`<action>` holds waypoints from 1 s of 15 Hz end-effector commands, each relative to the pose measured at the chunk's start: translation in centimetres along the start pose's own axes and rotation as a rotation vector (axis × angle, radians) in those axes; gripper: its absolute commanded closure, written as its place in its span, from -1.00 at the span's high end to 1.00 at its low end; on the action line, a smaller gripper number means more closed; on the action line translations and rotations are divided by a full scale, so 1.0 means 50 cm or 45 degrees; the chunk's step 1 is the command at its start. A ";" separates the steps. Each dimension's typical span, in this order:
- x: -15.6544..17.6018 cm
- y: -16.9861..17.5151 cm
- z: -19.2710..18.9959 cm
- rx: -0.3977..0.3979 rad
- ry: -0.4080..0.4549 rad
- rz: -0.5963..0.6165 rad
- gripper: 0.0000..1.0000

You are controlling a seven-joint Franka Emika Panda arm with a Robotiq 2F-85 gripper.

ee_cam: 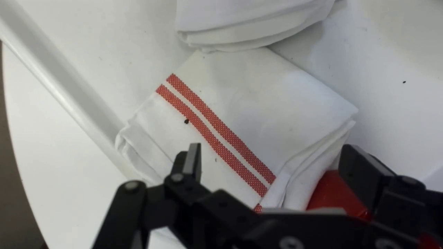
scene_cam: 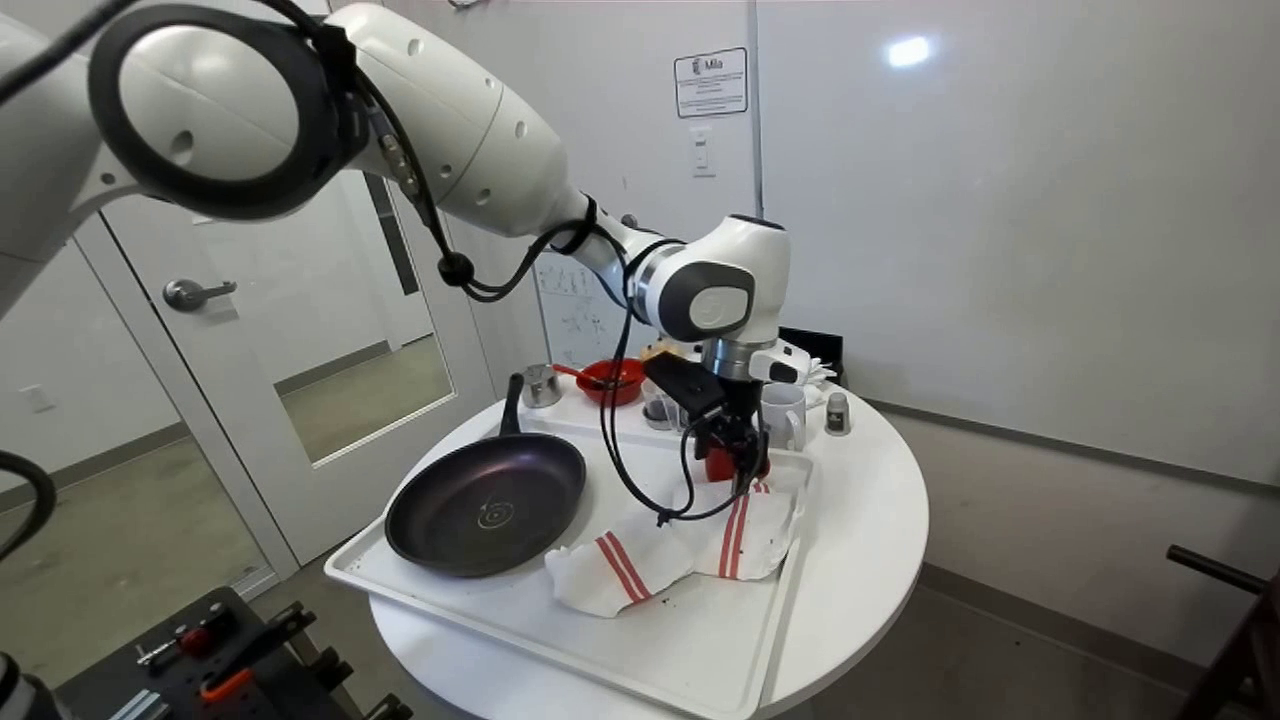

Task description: Use one white and red towel to wipe the black pan.

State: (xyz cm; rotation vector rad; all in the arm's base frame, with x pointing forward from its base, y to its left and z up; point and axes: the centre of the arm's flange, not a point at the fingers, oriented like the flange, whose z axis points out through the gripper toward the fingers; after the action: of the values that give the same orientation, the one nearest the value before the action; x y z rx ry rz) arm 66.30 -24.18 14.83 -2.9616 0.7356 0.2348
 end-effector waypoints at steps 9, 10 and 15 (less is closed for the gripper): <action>0.011 0.020 0.075 0.051 0.016 0.029 1.00; 0.016 0.019 0.083 0.048 0.024 0.031 1.00; 0.043 0.012 0.124 0.044 0.011 0.030 1.00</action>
State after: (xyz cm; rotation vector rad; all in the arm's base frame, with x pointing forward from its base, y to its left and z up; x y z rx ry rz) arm 65.62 -24.56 9.65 -2.9394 0.7637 0.2234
